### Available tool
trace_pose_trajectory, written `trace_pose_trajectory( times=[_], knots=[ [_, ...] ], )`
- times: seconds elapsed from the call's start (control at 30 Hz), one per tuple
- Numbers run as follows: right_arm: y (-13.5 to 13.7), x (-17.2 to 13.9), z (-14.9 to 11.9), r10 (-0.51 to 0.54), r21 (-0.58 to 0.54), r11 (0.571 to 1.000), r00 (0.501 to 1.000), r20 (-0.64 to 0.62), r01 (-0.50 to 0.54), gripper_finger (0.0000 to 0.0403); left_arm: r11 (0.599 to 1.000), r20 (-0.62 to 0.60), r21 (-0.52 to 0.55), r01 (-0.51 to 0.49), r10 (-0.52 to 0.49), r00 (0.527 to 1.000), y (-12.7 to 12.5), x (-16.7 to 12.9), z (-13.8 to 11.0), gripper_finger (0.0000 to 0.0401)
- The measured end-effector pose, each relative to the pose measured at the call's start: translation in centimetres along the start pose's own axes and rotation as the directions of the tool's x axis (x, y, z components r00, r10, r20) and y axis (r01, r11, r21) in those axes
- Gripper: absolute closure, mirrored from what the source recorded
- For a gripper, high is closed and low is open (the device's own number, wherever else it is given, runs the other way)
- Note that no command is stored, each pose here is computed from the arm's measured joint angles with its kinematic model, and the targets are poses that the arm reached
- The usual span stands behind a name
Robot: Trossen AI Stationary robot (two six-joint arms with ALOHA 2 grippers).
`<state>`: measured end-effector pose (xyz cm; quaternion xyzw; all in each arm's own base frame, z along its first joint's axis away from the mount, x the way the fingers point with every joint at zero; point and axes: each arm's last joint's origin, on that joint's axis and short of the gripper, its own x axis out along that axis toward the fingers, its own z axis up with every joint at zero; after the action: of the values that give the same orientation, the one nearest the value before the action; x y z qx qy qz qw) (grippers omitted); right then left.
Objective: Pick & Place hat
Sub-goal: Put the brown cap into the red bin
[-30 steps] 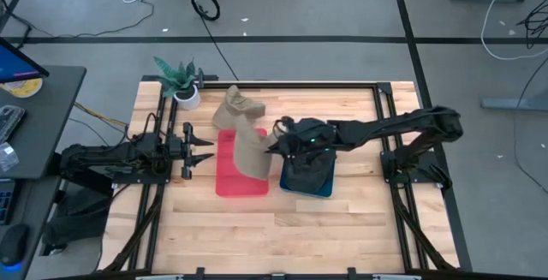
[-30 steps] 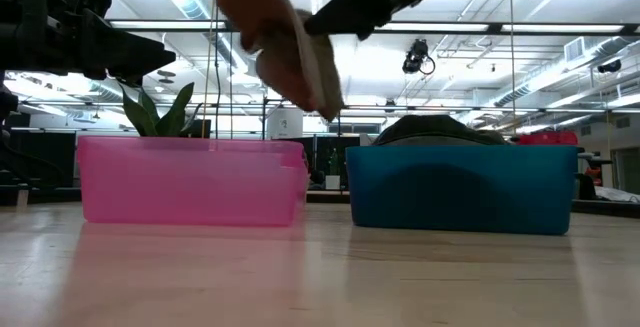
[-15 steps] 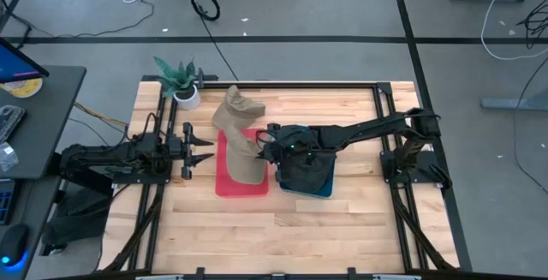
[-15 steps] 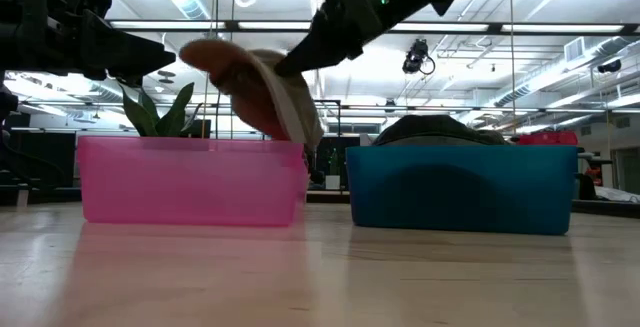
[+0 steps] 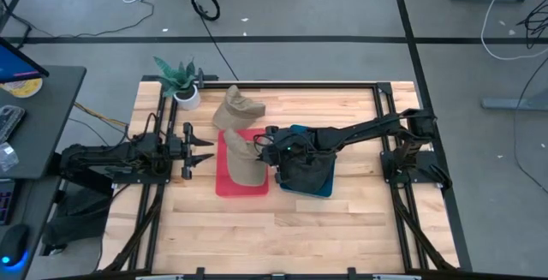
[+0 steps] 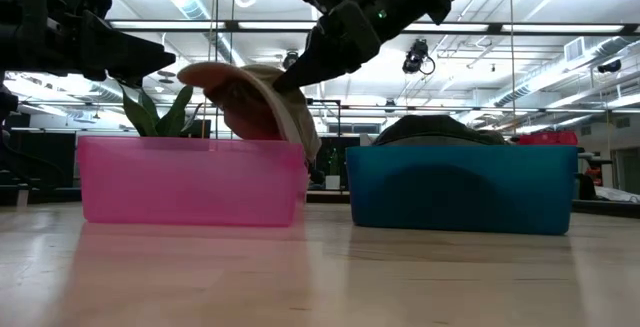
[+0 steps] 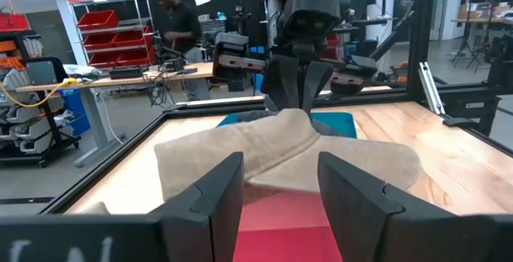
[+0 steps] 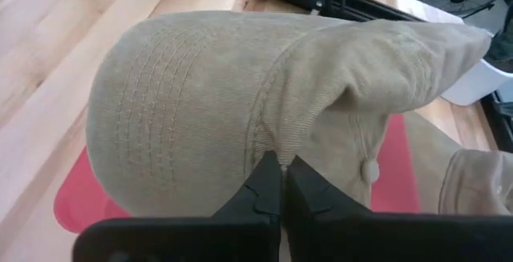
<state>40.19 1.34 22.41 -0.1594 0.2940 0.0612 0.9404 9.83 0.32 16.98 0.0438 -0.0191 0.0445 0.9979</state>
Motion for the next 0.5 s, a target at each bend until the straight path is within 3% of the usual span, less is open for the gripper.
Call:
trace_pose_trajectory(
  times=[0.23,0.5],
  knots=[
    [0.2,0.0,0.1,0.005,-0.066,0.998,1.0,0.002,-0.004,0.0403,1.0,0.0,0.0,0.0,0.0,1.0,0.0,0.0,0.0,0.0236],
    [0.4,1.5,-0.6,0.0,-0.065,0.998,1.0,0.009,0.0,0.0403,1.0,0.001,0.0,0.0,0.0,1.0,0.0,0.0,0.0,0.0236]
  ],
)
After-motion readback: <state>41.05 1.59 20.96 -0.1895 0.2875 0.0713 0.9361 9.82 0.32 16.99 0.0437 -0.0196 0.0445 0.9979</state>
